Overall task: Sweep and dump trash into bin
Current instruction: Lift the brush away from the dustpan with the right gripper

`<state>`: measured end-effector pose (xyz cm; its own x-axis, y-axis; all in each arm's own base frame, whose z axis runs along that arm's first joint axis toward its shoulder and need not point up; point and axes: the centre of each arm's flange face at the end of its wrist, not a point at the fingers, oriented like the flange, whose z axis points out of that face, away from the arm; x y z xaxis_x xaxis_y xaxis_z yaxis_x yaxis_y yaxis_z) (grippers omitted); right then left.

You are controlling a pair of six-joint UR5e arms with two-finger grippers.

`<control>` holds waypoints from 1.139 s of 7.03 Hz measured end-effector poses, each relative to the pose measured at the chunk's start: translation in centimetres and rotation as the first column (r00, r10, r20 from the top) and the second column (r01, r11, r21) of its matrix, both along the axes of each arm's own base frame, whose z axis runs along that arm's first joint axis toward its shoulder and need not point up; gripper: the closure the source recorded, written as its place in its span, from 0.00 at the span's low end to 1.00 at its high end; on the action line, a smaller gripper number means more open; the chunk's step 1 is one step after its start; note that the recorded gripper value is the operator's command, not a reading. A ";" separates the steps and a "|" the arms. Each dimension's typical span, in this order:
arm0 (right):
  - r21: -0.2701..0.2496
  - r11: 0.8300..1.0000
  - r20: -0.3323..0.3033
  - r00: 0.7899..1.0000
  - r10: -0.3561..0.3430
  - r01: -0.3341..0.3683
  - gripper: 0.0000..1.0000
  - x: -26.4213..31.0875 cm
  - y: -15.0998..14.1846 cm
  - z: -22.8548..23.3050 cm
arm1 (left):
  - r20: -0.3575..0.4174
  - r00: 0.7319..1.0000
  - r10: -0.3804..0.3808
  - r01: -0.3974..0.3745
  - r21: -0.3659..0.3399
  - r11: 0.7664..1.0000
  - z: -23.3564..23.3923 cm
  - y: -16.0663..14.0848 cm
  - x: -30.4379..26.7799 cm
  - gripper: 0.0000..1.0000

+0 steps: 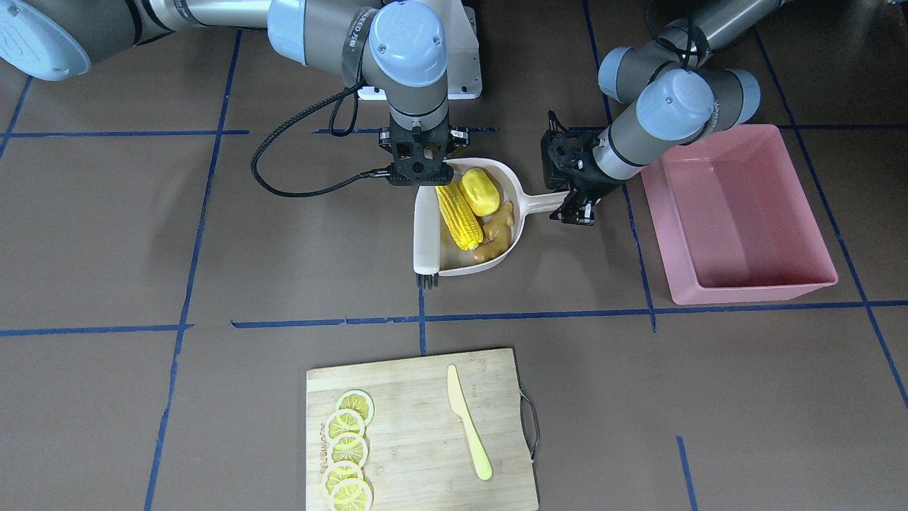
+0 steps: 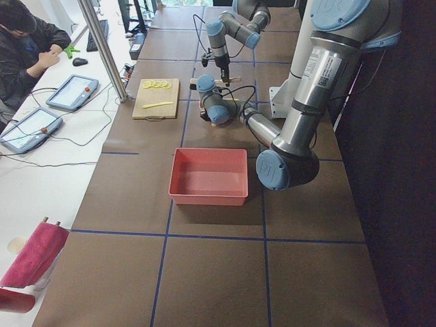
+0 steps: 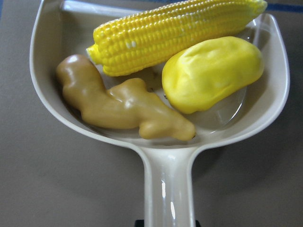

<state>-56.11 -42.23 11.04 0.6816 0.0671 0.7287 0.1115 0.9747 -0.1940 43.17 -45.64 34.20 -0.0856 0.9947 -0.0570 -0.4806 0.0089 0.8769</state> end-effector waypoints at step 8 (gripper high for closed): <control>0.038 0.997 -0.072 0.995 0.066 -0.064 1.00 16.7 3.0 7.1 | -0.119 0.992 0.041 -0.052 -0.088 0.995 -1.9 1.2 -0.6 1.00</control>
<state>-39.44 -39.25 18.14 0.7284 0.0878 0.6795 0.0343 0.9859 -0.1641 42.61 -44.46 32.30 -0.1432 0.9806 -0.1338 -0.3769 0.0710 0.9235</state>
